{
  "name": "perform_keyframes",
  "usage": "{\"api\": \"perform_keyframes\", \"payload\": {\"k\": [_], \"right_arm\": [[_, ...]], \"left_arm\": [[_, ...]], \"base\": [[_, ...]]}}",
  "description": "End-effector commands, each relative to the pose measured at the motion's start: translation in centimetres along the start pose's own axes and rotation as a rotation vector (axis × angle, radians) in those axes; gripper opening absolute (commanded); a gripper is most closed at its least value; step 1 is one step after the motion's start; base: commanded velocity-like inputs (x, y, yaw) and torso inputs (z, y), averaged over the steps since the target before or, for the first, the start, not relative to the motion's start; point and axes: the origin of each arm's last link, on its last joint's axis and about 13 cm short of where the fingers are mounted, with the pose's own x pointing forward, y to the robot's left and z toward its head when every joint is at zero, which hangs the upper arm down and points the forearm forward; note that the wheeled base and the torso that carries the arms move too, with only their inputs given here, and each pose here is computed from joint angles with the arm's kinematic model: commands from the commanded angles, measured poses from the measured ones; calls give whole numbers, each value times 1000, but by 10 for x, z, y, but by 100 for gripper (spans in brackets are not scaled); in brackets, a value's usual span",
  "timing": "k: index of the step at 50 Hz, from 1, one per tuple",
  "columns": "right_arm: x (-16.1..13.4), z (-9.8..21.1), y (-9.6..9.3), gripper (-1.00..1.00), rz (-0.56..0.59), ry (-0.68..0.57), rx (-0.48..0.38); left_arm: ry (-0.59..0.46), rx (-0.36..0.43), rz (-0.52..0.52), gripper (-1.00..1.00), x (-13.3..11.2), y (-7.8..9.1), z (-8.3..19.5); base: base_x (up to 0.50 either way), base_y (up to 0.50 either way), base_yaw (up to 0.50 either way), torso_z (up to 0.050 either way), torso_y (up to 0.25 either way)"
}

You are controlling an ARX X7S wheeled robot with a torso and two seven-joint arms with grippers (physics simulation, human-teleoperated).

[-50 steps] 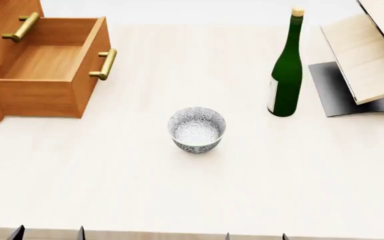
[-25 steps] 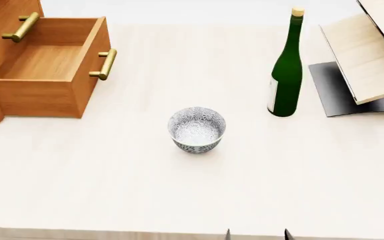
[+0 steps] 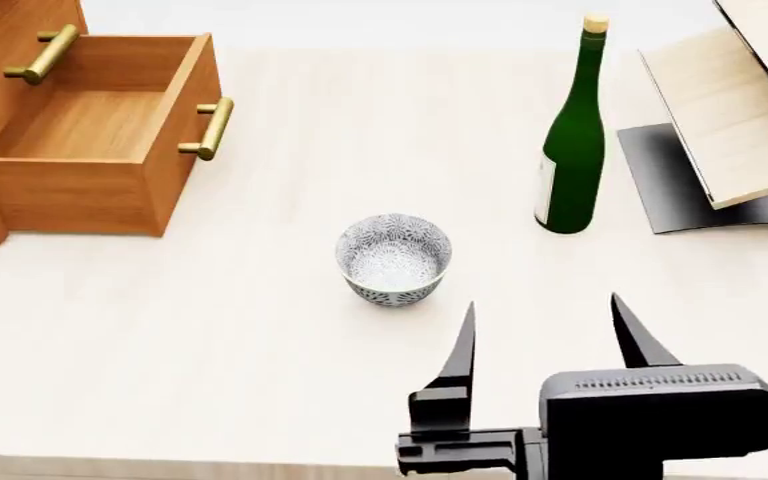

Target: Put the bowl in the bottom drawer of the cabinet and close it.

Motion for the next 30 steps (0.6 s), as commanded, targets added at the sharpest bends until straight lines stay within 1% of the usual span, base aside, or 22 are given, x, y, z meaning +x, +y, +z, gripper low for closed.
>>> {"api": "perform_keyframes", "payload": {"k": [1,5,10,15,24,27,30], "right_arm": [[3,43,-3,100,-17,-85,-23],[4,54,-3,100,-22,-113,-31],[8,56,-5,100,-36,-117,-12],[12,51,-5,100,-45,-119,-21],[14,47,-5,100,-38,-120,-14],[16,46,-6,100,-42,-120,5],[17,46,-7,100,-41,-122,6]], "left_arm": [[5,-14,2,100,-2,2,0],[4,-14,2,100,-2,2,0],[2,-13,0,100,0,2,-1],[1,-14,-4,100,2,2,-3],[-1,-11,-7,100,5,2,-3],[0,-9,-8,100,6,2,-3],[0,-8,-7,100,7,1,-3]], "base": [[0,0,0,0,0],[0,0,0,0,0],[0,0,0,0,0],[0,0,0,0,0],[0,261,0,0,0],[0,500,0,0,0],[0,500,0,0,0]]}}
